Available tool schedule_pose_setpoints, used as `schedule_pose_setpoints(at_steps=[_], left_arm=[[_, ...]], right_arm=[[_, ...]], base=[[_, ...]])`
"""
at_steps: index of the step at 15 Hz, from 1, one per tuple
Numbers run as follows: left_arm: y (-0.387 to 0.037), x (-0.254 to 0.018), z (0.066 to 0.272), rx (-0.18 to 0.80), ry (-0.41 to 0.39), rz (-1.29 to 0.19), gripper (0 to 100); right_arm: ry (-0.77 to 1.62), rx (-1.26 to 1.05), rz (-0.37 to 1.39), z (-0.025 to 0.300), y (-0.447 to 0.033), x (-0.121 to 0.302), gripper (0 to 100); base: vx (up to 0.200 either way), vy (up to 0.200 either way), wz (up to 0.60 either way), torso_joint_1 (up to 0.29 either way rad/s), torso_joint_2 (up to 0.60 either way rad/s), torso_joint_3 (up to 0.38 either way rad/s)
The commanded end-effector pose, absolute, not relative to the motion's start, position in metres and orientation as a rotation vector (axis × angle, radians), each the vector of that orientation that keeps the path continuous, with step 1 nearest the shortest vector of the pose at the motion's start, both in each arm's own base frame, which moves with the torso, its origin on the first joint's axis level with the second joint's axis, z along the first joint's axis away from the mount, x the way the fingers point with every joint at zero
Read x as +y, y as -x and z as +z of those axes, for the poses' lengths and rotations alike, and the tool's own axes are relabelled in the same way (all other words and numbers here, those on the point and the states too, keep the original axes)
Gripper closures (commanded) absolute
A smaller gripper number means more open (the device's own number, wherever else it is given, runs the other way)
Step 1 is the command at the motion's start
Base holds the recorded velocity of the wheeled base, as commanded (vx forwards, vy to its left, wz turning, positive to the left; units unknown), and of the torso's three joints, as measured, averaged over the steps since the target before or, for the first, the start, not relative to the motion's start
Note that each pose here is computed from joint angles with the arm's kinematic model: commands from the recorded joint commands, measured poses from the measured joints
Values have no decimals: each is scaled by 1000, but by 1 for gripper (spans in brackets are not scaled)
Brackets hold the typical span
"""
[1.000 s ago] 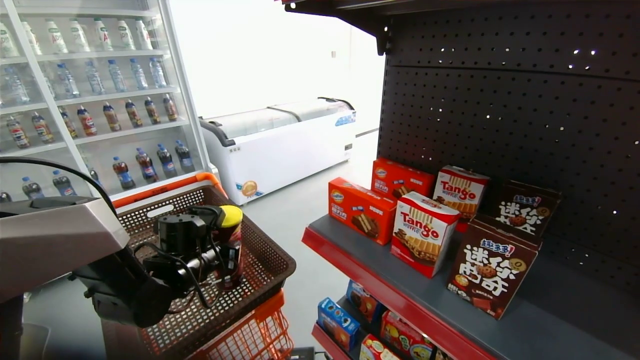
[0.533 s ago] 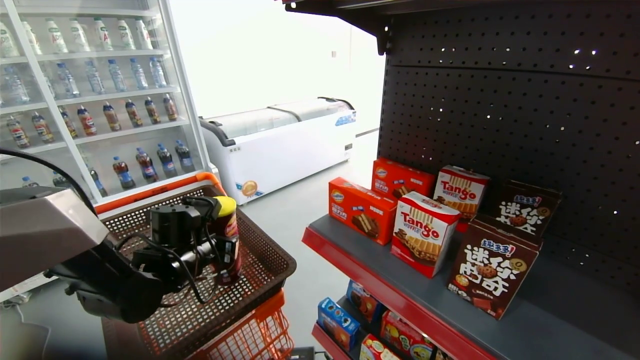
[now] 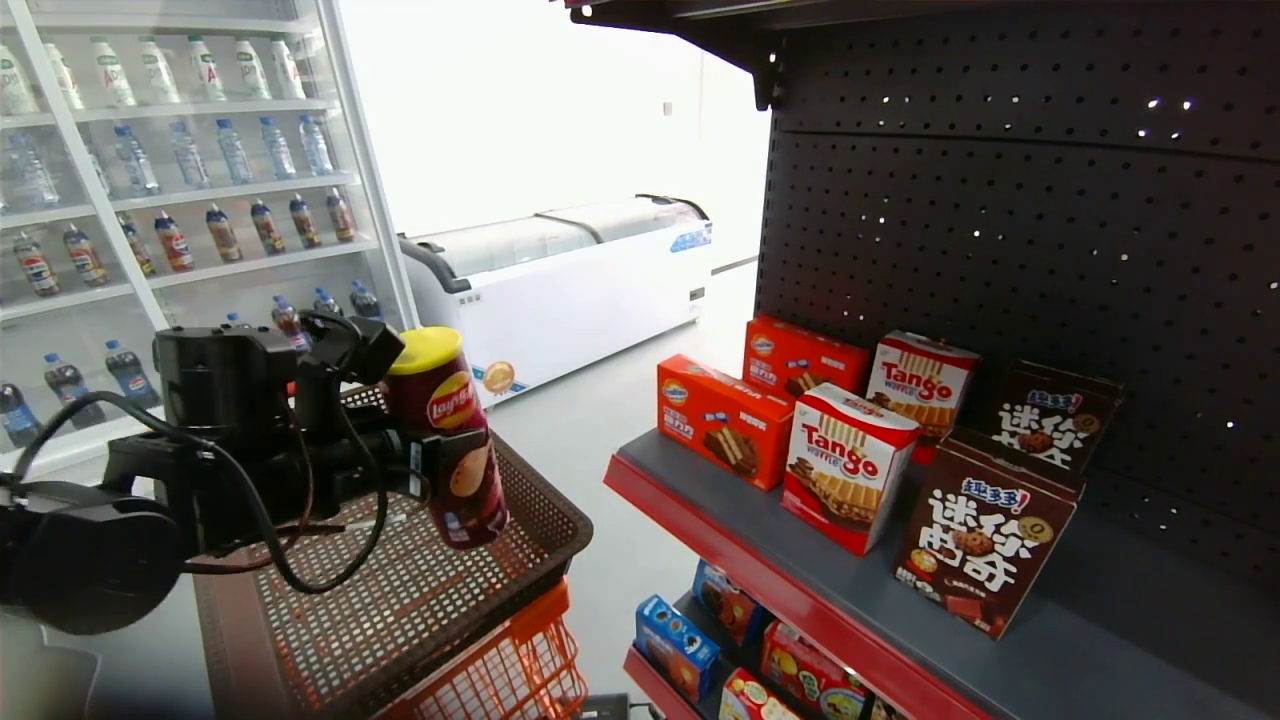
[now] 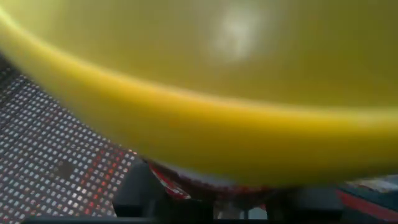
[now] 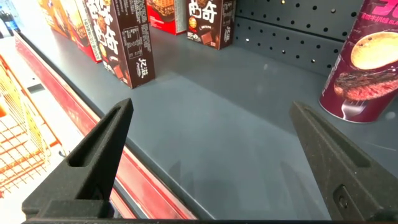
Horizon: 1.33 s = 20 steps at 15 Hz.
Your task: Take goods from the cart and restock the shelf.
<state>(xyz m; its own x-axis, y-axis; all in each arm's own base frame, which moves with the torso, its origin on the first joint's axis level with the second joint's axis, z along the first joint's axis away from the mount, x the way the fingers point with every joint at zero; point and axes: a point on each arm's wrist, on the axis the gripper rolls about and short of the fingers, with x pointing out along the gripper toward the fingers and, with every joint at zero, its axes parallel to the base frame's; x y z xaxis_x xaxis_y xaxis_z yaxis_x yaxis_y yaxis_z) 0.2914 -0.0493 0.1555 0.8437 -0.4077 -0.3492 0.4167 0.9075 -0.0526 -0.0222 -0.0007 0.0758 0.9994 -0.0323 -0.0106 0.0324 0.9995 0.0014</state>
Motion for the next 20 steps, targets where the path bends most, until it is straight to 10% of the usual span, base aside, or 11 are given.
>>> schedule_pose_setpoints(at_steps=[1, 20], left_arm=[[-255, -55, 195, 306, -26, -536, 100], [-172, -101, 204, 288, -121, -842, 100]], right_arm=[[-1, 12, -32, 76, 22, -1, 0], [-1, 12, -32, 76, 22, -1, 0]], base=[[0, 0, 0, 0, 0, 0], [0, 0, 0, 0, 0, 0]])
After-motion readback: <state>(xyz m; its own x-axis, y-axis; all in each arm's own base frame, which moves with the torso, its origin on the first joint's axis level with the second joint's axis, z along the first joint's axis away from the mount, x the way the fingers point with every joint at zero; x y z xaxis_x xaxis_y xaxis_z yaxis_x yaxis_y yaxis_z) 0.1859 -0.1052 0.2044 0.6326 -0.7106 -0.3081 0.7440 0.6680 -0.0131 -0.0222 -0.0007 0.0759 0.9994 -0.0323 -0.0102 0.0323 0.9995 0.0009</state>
